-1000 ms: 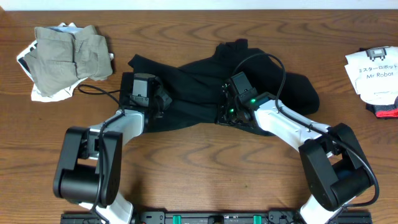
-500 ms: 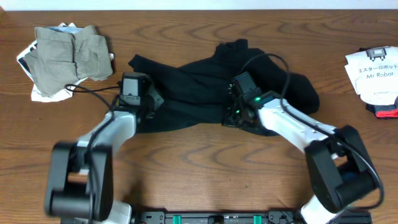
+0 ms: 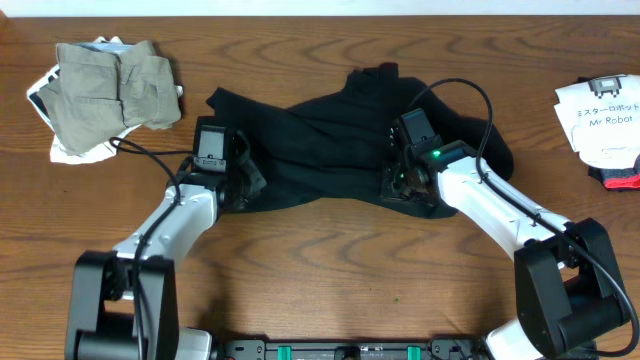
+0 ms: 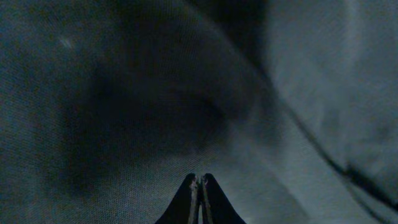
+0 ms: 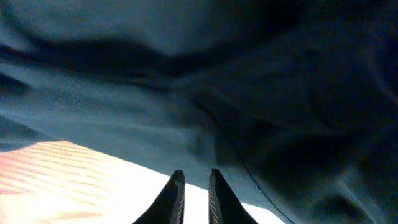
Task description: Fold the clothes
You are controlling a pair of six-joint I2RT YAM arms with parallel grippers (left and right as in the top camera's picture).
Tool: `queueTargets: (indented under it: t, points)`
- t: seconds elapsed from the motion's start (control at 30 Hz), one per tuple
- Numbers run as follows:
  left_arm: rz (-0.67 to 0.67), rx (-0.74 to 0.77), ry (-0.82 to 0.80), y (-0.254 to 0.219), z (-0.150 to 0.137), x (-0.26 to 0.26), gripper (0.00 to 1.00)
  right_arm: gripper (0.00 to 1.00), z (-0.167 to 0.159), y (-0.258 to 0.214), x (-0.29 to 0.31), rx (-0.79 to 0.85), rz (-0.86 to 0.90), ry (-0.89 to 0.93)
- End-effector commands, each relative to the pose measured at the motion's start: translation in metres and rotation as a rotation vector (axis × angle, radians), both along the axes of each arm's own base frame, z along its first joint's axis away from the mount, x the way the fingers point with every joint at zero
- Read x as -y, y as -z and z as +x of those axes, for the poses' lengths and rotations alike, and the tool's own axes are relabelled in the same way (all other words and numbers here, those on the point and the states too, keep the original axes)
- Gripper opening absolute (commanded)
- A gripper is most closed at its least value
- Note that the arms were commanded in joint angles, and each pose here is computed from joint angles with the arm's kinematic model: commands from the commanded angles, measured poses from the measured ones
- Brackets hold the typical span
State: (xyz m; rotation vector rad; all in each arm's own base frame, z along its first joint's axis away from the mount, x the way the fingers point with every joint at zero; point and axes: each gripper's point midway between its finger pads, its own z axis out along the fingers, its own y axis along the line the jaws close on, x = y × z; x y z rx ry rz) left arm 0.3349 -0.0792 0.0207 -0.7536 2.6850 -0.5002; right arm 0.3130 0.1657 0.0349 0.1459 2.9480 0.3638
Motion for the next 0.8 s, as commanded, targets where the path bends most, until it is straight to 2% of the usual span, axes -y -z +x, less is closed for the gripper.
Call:
queueTargets:
  t: [0.0,0.3,0.43,0.53,0.77]
  points:
    - [-0.007,-0.056,0.04,0.016,-0.01,0.004,0.06,0.15,0.003,0.005,0.02,0.006,-0.094,0.018]
    - [0.03,-0.117,0.083,0.041,-0.017,-0.004,0.06,0.13,0.008,0.007,0.051,-0.021,-0.117,0.096]
    - [0.03,-0.115,0.072,0.042,-0.016,-0.008,0.06,0.09,0.01,0.008,0.05,-0.022,-0.091,0.079]
    - [0.03,-0.114,0.071,0.042,-0.016,-0.008,0.06,0.01,0.01,0.01,0.049,-0.029,-0.084,0.076]
    - [0.031,-0.115,0.073,0.042,-0.016,-0.008,0.06,0.01,0.01,0.031,0.048,-0.068,-0.094,0.075]
